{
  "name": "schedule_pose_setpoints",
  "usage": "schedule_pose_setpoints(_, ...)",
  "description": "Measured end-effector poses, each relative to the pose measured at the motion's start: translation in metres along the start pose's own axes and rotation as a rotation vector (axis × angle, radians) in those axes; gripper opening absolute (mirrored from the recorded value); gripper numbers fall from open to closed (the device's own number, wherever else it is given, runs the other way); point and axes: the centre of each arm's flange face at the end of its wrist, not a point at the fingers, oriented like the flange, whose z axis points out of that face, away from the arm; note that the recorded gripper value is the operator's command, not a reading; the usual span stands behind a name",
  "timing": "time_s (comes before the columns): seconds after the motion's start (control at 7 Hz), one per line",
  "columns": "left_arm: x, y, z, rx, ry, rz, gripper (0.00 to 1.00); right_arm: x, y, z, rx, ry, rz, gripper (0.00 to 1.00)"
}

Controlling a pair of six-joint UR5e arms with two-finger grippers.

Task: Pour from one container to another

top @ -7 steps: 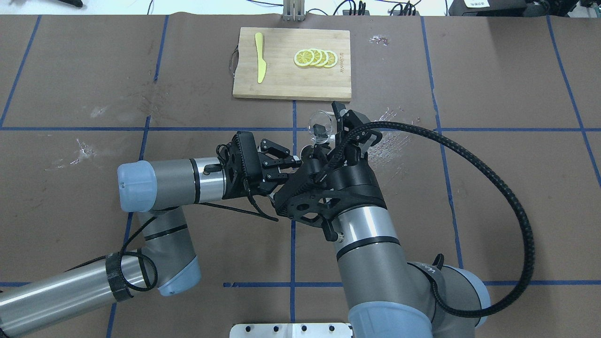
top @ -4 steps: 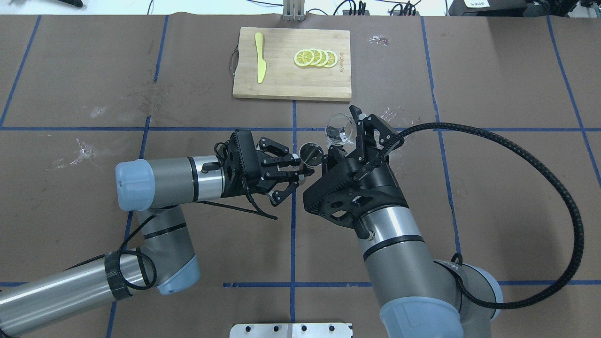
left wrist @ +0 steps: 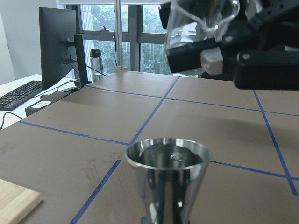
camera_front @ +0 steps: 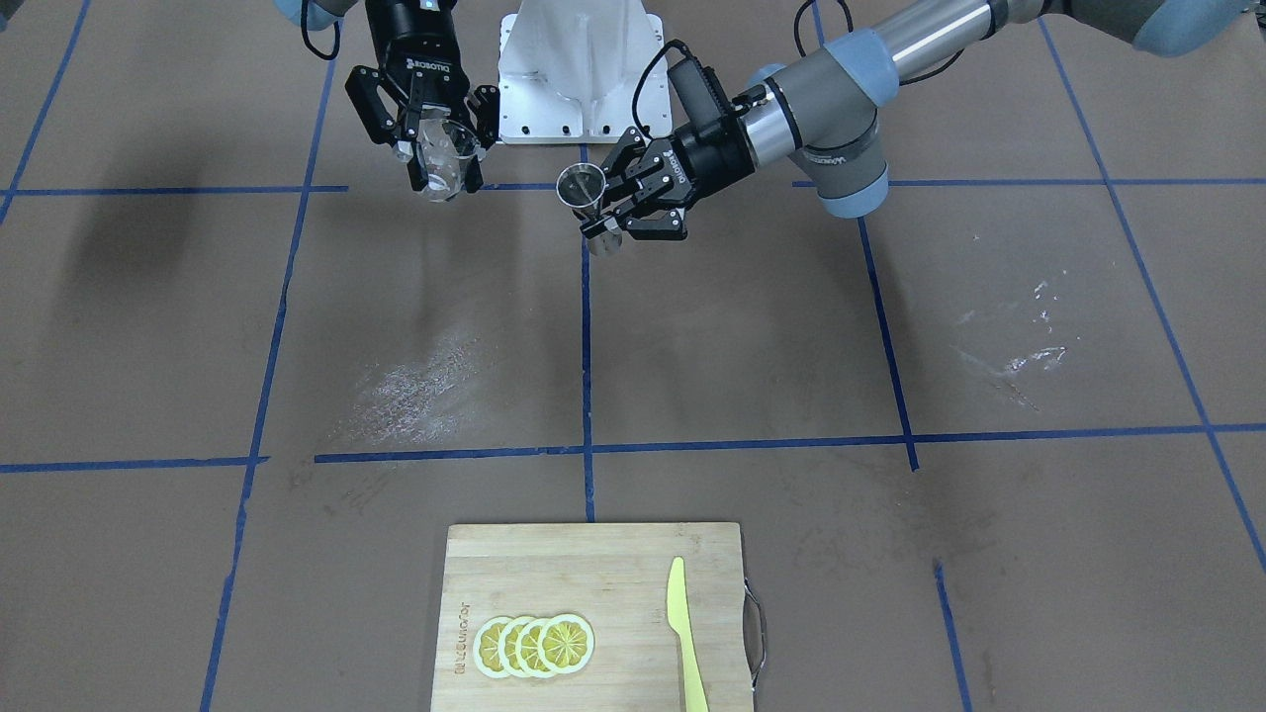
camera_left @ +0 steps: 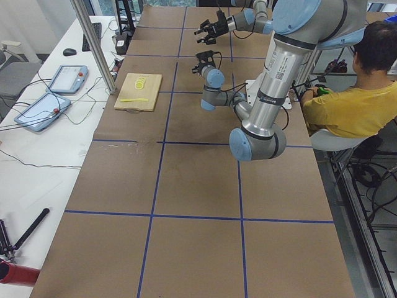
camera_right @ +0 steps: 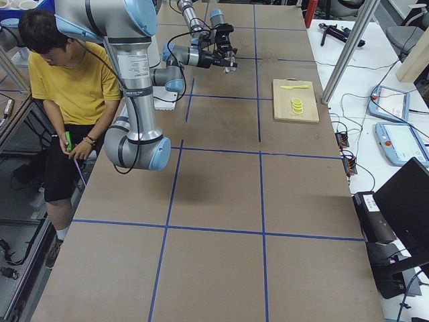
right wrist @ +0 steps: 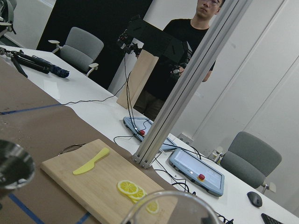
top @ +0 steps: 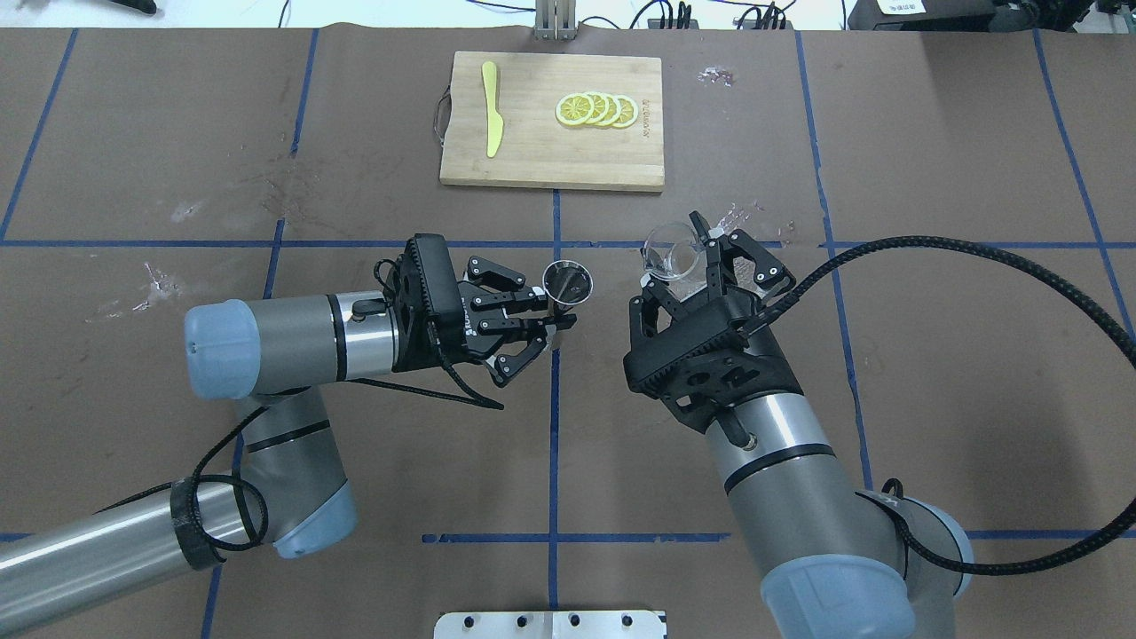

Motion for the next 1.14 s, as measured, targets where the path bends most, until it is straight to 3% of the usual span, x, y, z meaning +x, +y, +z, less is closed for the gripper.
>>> schedule_pose_setpoints(0.57,-0.042,0.042,-0.109,0.006,-0.090,-0.075,0.00,0.027,0.030,0.010,-0.032,0.016,0.102,0.00)
schedule_pose_setpoints(1.0,-0.055,0.089,-0.212,0.062,-0.209,-0.123,0.00,0.027,0.031,0.011,-0.034,0.018,0.122,0.00)
schedule_pose_setpoints(1.14,-0.060,0.102,-0.246,0.089,-0.286,-0.126,0.00,0.027,0.032,0.011,-0.035,0.018,0.126,0.00)
